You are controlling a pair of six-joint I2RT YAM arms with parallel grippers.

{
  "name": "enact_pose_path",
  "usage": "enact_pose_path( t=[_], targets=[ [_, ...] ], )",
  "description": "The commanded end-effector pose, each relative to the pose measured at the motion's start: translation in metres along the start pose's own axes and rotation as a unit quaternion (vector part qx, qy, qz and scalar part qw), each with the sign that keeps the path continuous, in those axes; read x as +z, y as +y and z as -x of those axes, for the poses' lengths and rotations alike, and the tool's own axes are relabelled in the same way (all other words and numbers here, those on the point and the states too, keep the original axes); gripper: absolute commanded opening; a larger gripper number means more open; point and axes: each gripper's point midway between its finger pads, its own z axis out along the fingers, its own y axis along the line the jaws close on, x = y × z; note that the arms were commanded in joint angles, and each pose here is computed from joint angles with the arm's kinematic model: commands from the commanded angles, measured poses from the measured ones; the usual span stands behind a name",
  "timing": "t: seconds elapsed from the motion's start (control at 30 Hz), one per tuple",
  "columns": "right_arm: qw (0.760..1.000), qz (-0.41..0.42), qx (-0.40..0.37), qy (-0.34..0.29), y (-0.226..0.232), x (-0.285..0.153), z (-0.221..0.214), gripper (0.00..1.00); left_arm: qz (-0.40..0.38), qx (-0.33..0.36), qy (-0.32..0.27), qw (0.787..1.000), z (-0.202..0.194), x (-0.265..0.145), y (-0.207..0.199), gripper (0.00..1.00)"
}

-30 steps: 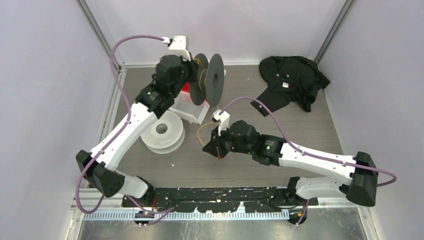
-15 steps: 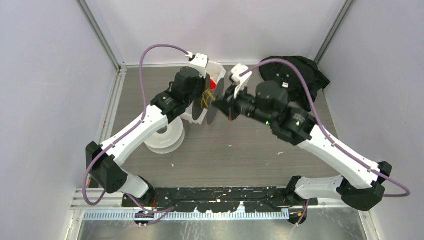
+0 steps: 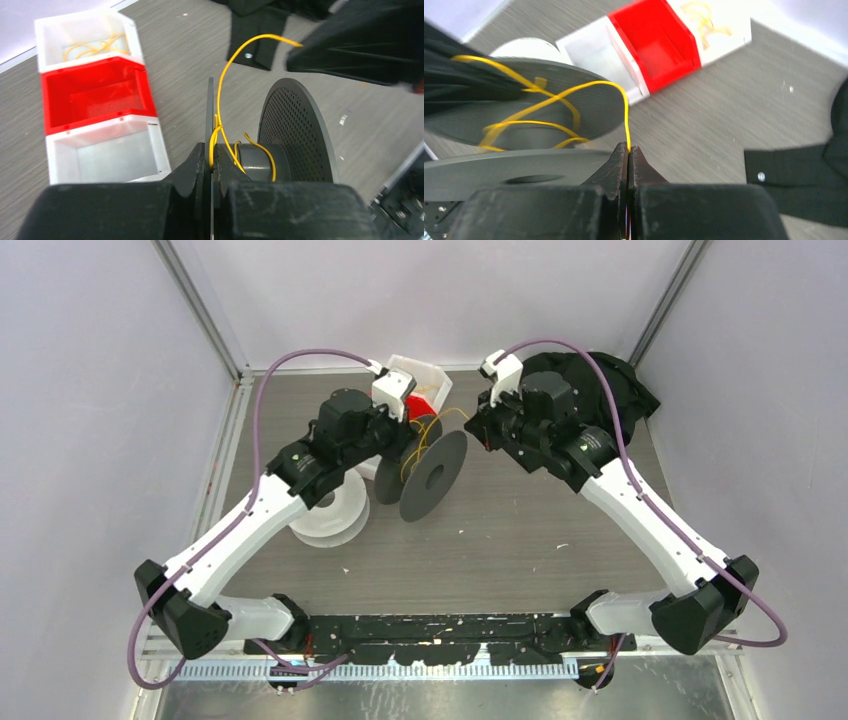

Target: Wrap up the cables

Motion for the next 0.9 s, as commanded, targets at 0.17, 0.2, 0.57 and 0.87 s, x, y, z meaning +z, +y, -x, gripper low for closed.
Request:
enact_pose_path(
  t=[0.17, 0.2, 0.57, 0.87],
  targets=[
    [0.996, 0.029, 0.063, 0.057, -0.005, -0.003, -0.066, 0.00, -0.135, 0.006, -0.094, 0.986, 0.075, -0.066, -0.048, 0.00],
    [0.995, 0.032, 0.068, 0.061, -0.003, -0.003, -0.073, 0.01, -0.139, -0.003, -0.106, 0.985, 0.082, -0.069, -0.048, 0.00],
    [0.975, 0.097, 0.201, -0.022, 0.026, 0.003, -0.077, 0.05, -0.134, -0.163, -0.197, 0.957, 0.123, -0.064, -0.029, 0.00],
    [0.955, 0.102, 0.262, -0.094, 0.029, 0.005, -0.063, 0.07, -0.064, -0.286, -0.252, 0.922, 0.122, -0.045, 0.004, 0.00]
  ],
)
